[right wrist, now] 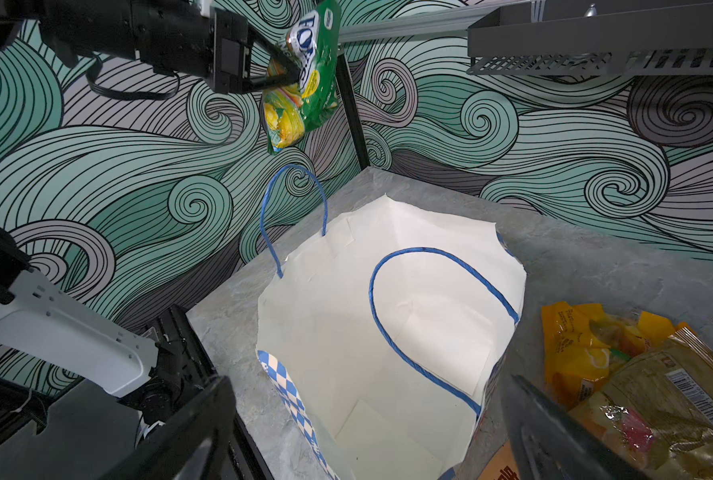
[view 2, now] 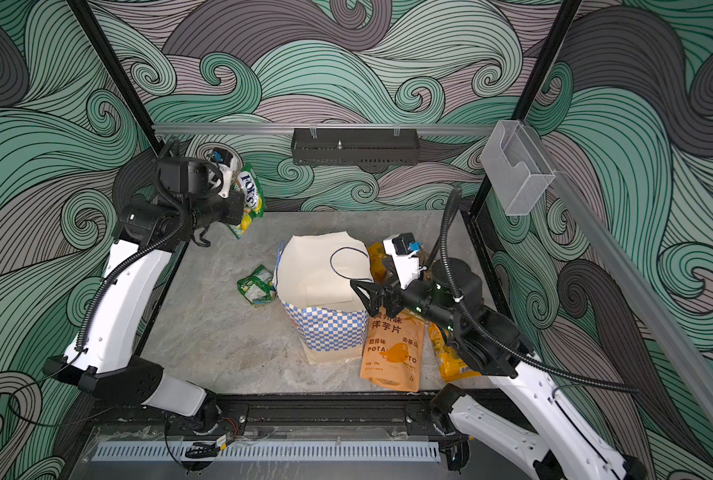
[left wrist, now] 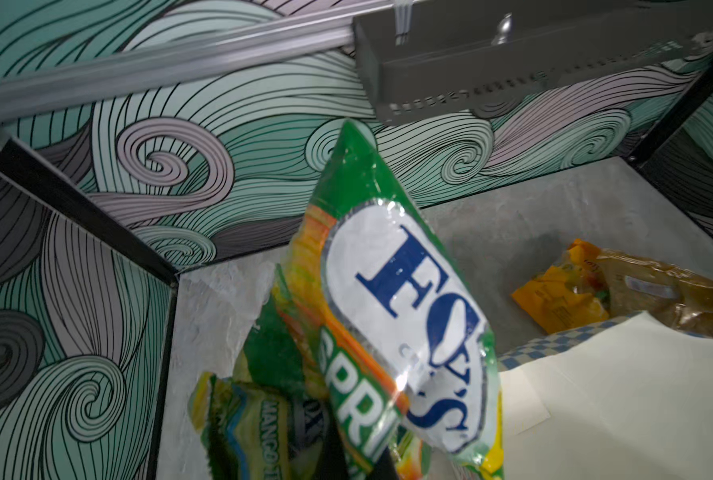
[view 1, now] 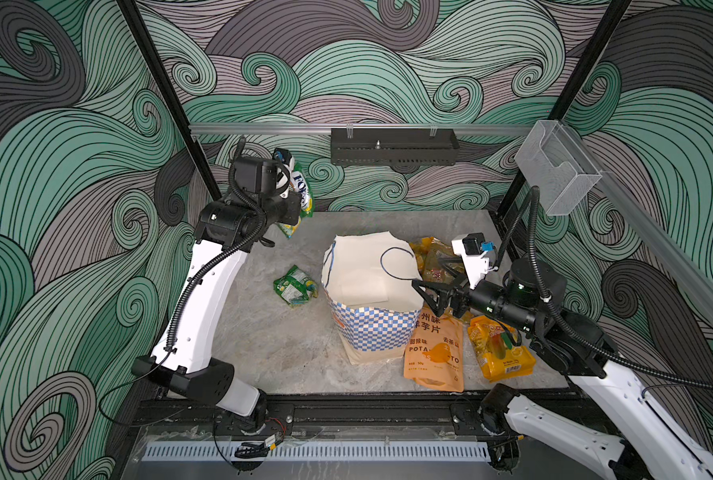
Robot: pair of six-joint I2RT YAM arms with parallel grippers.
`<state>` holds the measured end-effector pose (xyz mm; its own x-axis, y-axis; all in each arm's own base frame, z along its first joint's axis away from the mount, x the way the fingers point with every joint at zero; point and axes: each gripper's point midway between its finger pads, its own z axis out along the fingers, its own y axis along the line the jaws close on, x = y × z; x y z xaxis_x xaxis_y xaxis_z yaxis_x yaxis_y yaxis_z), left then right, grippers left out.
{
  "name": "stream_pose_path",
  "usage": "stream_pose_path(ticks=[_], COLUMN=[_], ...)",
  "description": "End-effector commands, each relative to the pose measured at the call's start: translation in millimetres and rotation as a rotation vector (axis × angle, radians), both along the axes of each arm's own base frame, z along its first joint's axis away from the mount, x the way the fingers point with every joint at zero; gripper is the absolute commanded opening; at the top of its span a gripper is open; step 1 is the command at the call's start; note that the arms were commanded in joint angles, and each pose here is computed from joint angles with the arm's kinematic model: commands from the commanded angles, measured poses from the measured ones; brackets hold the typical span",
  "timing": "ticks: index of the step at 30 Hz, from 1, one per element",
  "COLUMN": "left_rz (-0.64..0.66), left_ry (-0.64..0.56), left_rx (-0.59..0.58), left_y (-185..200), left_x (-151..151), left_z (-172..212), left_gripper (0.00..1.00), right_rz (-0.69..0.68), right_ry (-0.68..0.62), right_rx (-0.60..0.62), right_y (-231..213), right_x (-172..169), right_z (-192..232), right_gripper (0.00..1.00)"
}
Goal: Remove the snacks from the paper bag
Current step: 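Lower the Fox's packets beside the bag while the right gripper draws back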
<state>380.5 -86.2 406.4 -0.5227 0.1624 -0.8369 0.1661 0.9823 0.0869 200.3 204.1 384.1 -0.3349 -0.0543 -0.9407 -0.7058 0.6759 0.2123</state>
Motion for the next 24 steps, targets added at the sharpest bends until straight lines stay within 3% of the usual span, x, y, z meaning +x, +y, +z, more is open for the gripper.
stream_pose_path(ticks=[1,9,15,21,24], left_rz=[0.014,0.053,0.047,0.038,0.054], left_ry=[0.004,0.277,0.401,0.569,0.592], left_rx=[-0.094,-0.246,-0.397,-0.358,-0.335], left_y=[4,-6,-30,-52,-51], left_x=[-15,-58,-76,-82,-82], left_z=[-15,-150,-227,-282,-296], left_gripper=[0.00,0.00,0.00,0.00,0.14], right_rz=[-0.001,0.010,-0.006,-0.008,-0.016], right_ry=[0.025,0.049,0.060,0.091,0.084], right_rx=[-0.007,-0.012,-0.014,-0.025,-0.030], right_y=[-1,3,1,2,0], right_x=[-1,0,0,2,1], right_z=[-8,-18,-27,-36,-37], right_gripper=[1.00,1.00,1.00,1.00,1.00])
